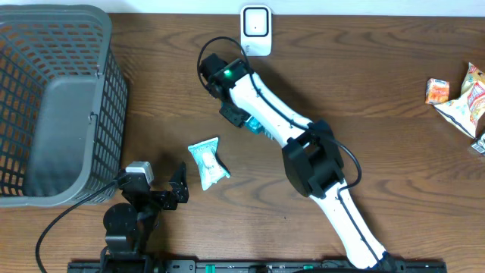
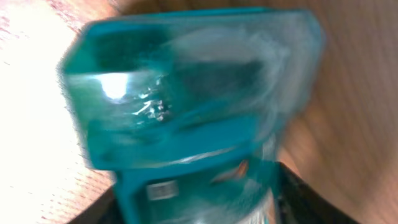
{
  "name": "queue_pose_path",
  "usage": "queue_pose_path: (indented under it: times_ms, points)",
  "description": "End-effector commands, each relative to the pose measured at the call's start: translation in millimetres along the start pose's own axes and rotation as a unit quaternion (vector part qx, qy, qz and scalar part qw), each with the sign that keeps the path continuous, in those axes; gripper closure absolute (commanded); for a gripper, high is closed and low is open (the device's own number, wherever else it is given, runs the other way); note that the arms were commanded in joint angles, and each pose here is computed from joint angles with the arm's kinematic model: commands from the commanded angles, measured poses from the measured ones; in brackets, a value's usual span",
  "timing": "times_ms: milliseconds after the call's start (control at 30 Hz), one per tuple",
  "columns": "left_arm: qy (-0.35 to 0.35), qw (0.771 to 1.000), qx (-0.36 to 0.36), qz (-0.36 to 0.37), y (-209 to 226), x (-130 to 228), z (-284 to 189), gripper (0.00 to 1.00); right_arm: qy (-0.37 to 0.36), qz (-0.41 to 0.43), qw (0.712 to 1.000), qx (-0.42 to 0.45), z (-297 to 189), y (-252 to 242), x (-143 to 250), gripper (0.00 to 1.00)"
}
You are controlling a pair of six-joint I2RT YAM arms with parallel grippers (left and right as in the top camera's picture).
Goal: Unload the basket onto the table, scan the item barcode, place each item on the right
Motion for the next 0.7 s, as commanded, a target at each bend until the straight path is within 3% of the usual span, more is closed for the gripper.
queue_pose_path:
  times_ms: [0, 67, 167, 233, 533, 567, 667]
  points:
    - [0.017, 1.000, 0.000, -0.001, 2, 10, 2, 0.02, 0.068, 0.000, 0.998, -0.007, 54, 21, 13, 0.58]
    - [0.017, 1.000, 0.000, -0.001, 2, 10, 2, 0.02, 0.068, 0.000, 0.997, -0.032, 54, 26, 14, 0.56]
    - [0.017, 1.000, 0.000, -0.001, 2, 10, 2, 0.02, 0.077, -0.001, 0.994, -0.077, 54, 27, 17, 0.36]
    - [0.017, 1.000, 0.000, -0.001, 2, 10, 2, 0.02, 0.082, 0.000, 0.992, -0.096, 55, 26, 20, 0.33]
    - [0.017, 1.000, 0.000, -0.001, 2, 10, 2, 0.02, 0.094, 0.019, 0.986, -0.139, 66, 7, 28, 0.54]
    - [0.017, 1.000, 0.000, -0.001, 2, 10, 2, 0.03, 0.094, 0.003, 0.981, -0.171, 65, 11, 30, 0.52]
    - [0.017, 1.000, 0.000, -0.001, 2, 10, 2, 0.02, 0.098, -0.028, 0.963, -0.249, 64, 18, 37, 0.32]
Point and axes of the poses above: each gripper's point midway between its finger pads, its own z axis out along the fingers, its own y axis along the line the jaws close on, x = y × z, the point moved 8 cm from there along -z, back along the fingers, and after that the axes turned 2 degrees about z, right-handed, at the moved point
